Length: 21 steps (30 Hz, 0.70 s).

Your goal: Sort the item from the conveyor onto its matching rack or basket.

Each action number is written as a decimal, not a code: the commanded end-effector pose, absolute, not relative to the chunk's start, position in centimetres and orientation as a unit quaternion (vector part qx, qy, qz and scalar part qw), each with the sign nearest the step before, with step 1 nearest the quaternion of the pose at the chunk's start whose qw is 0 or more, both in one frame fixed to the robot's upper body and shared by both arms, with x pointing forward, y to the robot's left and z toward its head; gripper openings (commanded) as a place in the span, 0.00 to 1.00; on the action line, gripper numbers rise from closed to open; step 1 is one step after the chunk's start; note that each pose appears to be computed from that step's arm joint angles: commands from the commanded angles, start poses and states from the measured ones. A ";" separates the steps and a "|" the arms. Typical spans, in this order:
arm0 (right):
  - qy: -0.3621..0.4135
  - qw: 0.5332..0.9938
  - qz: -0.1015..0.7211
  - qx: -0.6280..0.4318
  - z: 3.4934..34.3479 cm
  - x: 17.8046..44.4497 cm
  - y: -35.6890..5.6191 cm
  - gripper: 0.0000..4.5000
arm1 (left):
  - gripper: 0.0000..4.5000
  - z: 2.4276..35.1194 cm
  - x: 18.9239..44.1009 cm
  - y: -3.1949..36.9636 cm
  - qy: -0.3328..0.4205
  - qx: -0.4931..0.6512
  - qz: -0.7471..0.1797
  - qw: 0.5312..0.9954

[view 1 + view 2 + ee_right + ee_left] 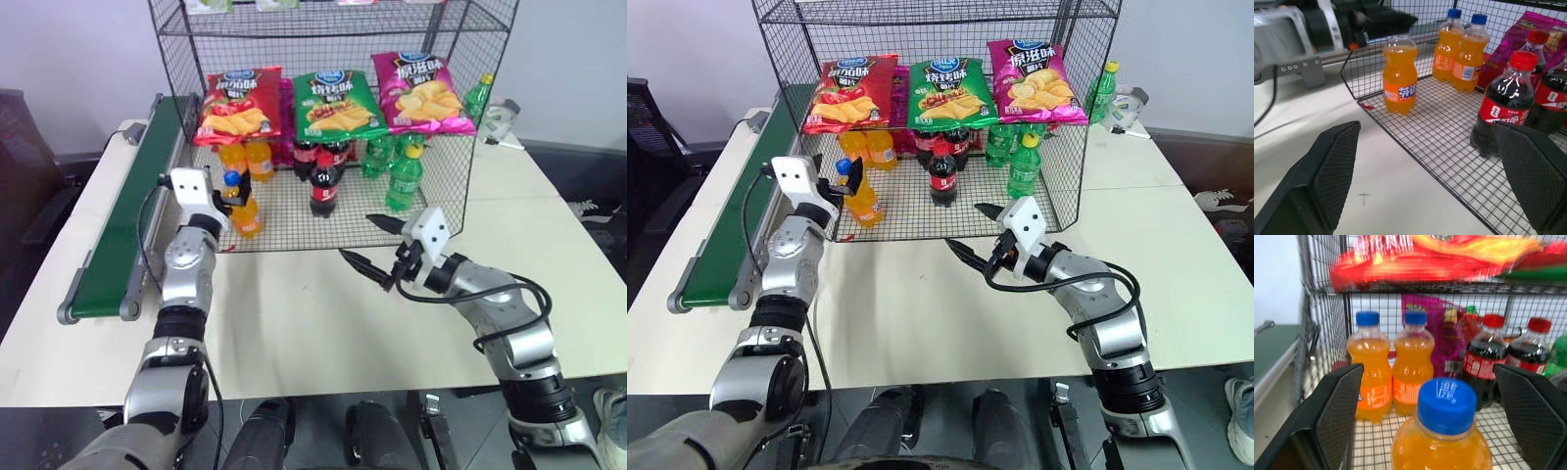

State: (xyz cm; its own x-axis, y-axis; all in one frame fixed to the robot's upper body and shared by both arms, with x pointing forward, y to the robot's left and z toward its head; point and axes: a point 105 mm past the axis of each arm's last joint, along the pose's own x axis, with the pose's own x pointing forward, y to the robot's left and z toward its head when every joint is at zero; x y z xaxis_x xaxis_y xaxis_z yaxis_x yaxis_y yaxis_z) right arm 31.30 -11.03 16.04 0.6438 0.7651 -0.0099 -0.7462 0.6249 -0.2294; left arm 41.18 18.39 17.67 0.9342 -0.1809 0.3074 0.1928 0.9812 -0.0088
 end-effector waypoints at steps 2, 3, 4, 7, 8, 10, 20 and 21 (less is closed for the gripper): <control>-0.073 0.902 0.408 -0.125 18.1 31.3 -12.4 1.00 | 0.98 20.6 38.7 19.4 -0.155 0.003 -0.151 0.976; -0.068 0.905 0.400 -0.127 18.1 31.4 -13.0 1.00 | 0.98 20.7 38.0 20.0 -0.139 0.023 -0.165 0.976; -0.065 0.907 0.396 -0.129 18.1 31.5 -13.5 1.00 | 0.98 20.8 37.4 20.3 -0.126 0.036 -0.173 0.976; -0.049 0.909 0.391 -0.137 17.8 31.6 -14.9 1.00 | 0.98 19.9 35.4 22.1 -0.064 0.072 -0.199 0.975; -0.047 0.909 0.390 -0.139 17.8 31.6 -15.2 1.00 | 0.98 19.7 34.8 22.6 -0.047 0.080 -0.205 0.974; -0.044 0.910 0.388 -0.141 17.9 31.7 -15.7 1.00 | 0.98 19.3 33.9 23.3 -0.024 0.085 -0.211 0.974; -0.027 0.909 0.386 -0.154 17.8 31.9 -17.2 1.00 | 0.98 16.9 31.0 25.5 0.035 0.082 -0.194 0.977; -0.027 0.909 0.386 -0.154 17.8 31.9 -17.2 1.00 | 0.98 16.8 30.9 25.4 0.036 0.082 -0.193 0.977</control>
State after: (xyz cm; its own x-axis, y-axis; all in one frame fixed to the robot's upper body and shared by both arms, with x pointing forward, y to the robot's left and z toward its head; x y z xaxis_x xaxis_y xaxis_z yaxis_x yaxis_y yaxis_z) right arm 31.92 -16.98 16.61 0.6969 0.7096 -0.1041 -0.7061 0.6533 -0.2732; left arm 31.10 25.49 15.37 0.9170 -0.3710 -0.1466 0.3881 0.9147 0.1124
